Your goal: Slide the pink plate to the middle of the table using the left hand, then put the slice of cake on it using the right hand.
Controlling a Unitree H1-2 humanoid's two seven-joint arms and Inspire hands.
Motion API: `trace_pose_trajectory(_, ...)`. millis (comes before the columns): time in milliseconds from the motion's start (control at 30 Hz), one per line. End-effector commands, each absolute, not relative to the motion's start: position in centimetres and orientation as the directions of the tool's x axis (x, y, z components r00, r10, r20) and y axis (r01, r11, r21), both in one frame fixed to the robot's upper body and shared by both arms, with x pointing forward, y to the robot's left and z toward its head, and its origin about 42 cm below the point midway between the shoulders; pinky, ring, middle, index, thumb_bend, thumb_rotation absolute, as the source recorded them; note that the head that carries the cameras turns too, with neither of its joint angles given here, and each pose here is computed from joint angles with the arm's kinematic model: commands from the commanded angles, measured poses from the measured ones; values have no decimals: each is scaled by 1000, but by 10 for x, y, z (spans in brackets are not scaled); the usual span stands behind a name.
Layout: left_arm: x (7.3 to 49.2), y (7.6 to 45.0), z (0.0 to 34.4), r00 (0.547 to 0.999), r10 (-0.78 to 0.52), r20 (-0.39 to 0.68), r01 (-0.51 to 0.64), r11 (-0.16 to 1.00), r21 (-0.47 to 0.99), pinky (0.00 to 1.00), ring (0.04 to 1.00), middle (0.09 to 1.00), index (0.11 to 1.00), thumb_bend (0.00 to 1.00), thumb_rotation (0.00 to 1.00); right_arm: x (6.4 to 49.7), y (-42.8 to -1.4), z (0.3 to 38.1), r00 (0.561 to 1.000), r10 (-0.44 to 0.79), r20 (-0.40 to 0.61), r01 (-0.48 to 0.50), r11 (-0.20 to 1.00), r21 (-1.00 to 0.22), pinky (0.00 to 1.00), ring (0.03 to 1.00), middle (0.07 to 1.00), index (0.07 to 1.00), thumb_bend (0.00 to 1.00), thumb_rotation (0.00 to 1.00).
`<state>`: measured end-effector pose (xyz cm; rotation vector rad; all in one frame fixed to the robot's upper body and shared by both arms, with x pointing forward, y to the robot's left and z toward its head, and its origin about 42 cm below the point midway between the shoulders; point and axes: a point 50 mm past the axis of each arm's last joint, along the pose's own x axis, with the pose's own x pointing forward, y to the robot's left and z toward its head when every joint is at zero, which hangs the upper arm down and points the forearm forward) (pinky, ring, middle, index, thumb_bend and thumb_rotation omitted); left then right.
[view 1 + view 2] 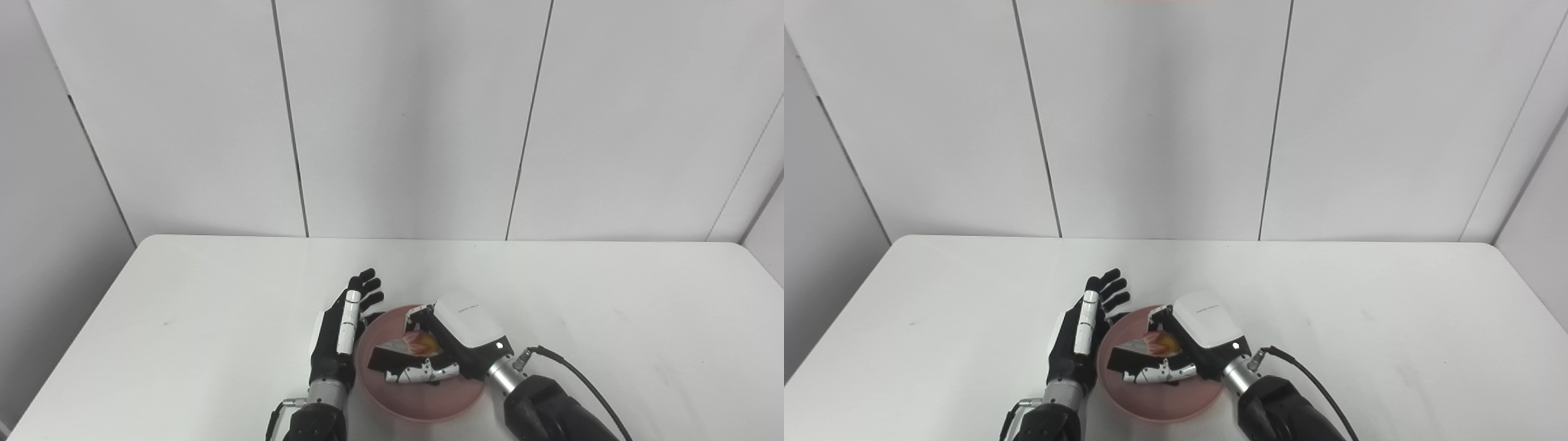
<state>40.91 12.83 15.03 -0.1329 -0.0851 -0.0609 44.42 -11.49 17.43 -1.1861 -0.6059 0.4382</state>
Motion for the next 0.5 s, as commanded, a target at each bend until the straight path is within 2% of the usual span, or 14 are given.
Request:
trace_pose_trajectory(0, 406, 127, 144, 998, -51, 48, 57, 990, -131, 689, 803, 835, 805, 693, 983, 448, -112, 191, 730, 620, 288, 65, 356, -932, 160, 212, 288, 338, 784, 913)
trace_pose_trajectory(67, 406, 128, 144, 997, -54, 50, 60, 989, -131, 710, 799, 837, 806, 692, 984, 448, -113, 191, 730, 611, 305, 81, 365, -928, 178, 231, 303, 370, 887, 961)
trace_pose_trajectory(100, 406, 128, 144, 997, -56, 51, 62, 990, -130, 719, 799, 839, 807, 687, 986, 448, -113, 191, 729, 608, 314, 89, 372, -924, 216, 277, 348, 427, 949, 984)
trace_pose_trajectory(167, 406, 129, 145, 997, -58, 52, 65, 990, -128, 723, 798, 842, 809, 684, 990, 448, -115, 193, 724, 603, 334, 104, 383, -918, 311, 380, 458, 536, 993, 999)
trace_pose_trajectory(333, 406, 129, 144, 997, -62, 54, 69, 988, -138, 764, 805, 844, 807, 684, 985, 446, -116, 199, 710, 602, 366, 132, 396, -909, 347, 420, 516, 625, 1000, 1000)
trace_pose_trajectory(367, 406, 128, 144, 997, -62, 53, 68, 988, -137, 780, 804, 842, 805, 686, 989, 445, -117, 200, 706, 603, 372, 137, 399, -907, 368, 446, 550, 651, 1000, 1000)
trace_pose_trajectory(467, 406, 128, 144, 997, -60, 50, 67, 989, -134, 794, 803, 841, 805, 691, 987, 444, -117, 203, 697, 604, 386, 151, 403, -903, 384, 466, 584, 669, 1000, 1000)
